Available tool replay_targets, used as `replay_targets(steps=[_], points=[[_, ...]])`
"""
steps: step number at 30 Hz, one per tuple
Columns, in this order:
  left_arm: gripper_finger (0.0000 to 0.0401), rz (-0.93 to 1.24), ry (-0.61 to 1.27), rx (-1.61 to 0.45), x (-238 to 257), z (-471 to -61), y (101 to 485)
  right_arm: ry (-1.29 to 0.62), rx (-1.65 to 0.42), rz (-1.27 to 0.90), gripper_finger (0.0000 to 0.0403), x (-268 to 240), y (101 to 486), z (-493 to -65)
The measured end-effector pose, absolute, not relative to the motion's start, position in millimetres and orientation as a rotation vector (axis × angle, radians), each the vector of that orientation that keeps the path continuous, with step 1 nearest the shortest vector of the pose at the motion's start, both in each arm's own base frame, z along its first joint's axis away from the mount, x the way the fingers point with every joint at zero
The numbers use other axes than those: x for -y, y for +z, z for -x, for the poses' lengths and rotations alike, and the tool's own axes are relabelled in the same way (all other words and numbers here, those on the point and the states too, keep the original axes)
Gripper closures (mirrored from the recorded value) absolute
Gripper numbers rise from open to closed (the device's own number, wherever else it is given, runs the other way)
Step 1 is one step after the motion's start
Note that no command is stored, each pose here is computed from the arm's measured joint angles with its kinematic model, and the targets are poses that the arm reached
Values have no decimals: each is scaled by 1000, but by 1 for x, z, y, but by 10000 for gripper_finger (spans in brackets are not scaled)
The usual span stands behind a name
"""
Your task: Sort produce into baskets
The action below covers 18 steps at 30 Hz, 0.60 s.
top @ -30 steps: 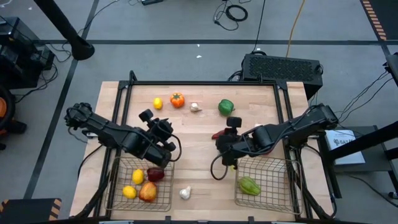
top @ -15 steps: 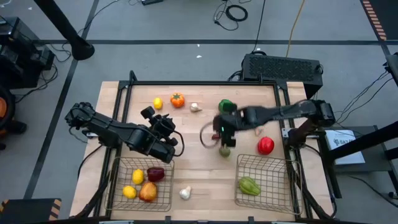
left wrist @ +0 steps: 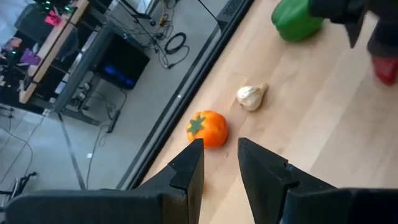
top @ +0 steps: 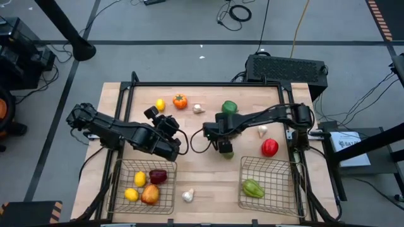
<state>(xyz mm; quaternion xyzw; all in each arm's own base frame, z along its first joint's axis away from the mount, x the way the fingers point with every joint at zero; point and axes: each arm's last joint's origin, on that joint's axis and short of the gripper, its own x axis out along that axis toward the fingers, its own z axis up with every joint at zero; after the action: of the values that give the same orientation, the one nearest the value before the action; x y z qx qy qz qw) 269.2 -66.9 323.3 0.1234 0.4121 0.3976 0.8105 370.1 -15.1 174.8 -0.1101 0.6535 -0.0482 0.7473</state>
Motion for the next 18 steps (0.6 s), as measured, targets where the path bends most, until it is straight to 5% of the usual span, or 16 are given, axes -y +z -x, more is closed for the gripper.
replay_targets(steps=[9, 18], points=[[294, -274, 829, -882, 72, -267, 323, -100, -1495, 228, 94, 18, 146, -376], [294, -273, 829, -881, 72, -268, 323, -96, -1506, 210, 170, 18, 143, -377]])
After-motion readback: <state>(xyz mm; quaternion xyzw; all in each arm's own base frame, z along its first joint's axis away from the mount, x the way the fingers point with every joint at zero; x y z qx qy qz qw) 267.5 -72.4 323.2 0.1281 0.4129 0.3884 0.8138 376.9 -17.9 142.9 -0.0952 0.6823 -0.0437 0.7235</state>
